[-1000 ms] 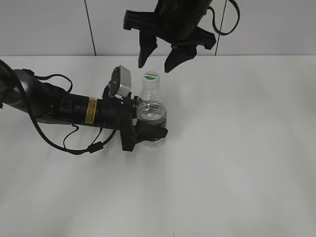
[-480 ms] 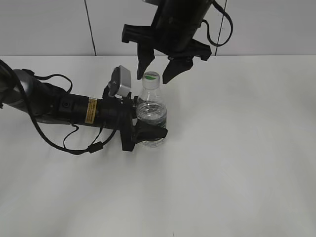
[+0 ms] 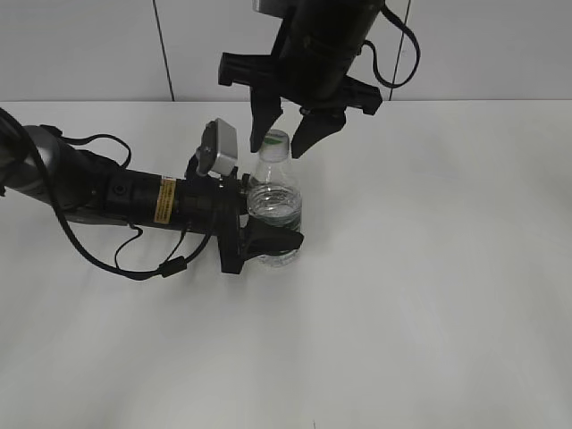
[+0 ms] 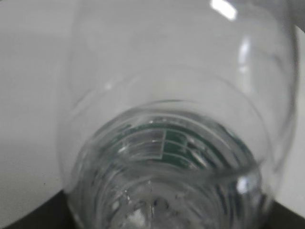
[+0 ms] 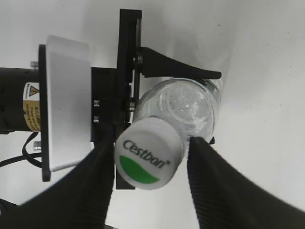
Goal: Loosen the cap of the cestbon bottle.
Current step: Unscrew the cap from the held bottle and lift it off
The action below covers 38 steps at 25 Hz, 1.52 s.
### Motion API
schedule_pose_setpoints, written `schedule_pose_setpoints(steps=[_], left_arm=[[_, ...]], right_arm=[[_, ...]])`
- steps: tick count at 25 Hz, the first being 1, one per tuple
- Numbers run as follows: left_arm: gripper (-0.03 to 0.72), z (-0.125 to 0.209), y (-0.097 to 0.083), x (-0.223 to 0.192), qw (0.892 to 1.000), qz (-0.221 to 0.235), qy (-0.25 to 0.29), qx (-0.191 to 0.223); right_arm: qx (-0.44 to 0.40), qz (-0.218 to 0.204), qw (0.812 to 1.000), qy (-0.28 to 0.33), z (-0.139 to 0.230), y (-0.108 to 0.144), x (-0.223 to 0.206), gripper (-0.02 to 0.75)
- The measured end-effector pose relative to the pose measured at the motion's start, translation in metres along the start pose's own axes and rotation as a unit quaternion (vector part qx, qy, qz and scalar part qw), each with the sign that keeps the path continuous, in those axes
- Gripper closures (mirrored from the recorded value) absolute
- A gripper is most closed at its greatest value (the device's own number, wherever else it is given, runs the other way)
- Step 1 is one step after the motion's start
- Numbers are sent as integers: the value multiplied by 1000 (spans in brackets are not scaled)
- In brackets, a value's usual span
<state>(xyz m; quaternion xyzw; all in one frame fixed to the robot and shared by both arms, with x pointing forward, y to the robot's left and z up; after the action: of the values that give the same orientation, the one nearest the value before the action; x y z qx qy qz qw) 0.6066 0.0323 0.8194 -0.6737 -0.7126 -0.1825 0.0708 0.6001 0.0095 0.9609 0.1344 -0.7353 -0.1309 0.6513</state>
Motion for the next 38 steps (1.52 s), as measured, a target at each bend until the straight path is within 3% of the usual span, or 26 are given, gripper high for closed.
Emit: schedule_pose_setpoints(steps=[4, 13, 20, 34, 38], left_arm=[[276, 0, 0, 0, 1000, 0, 0, 0], [276, 0, 0, 0, 1000, 0, 1, 0], [276, 0, 0, 0, 1000, 1, 1, -4], [276, 1, -2, -1, 1000, 4, 2, -13], [276, 1, -2, -1, 1000, 5, 2, -13]], right_arm=[[1, 1, 1000, 0, 0, 0, 0, 421], [23, 2, 1000, 1, 1, 0, 0, 427], [112, 4, 994, 3, 1, -1, 0, 427], [297, 6, 955, 14, 4, -3, 1, 432], [352, 5, 936, 16, 4, -3, 1, 433]])
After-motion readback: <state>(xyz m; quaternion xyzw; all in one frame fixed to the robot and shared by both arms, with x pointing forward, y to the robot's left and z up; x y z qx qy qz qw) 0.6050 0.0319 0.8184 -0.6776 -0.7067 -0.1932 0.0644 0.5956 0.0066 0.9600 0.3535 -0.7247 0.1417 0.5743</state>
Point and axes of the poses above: a point on each arm's last joint axis where the gripper is mounted, x pointing back along that axis away from the gripper, y along the wrist's bending axis when the last joint is at zero, z = x × y, the point moved 8 cm from there along -x, pointing out along that axis toward the gripper, and after that the axes turned 14 degrees about -x, right-handed, at the moved point
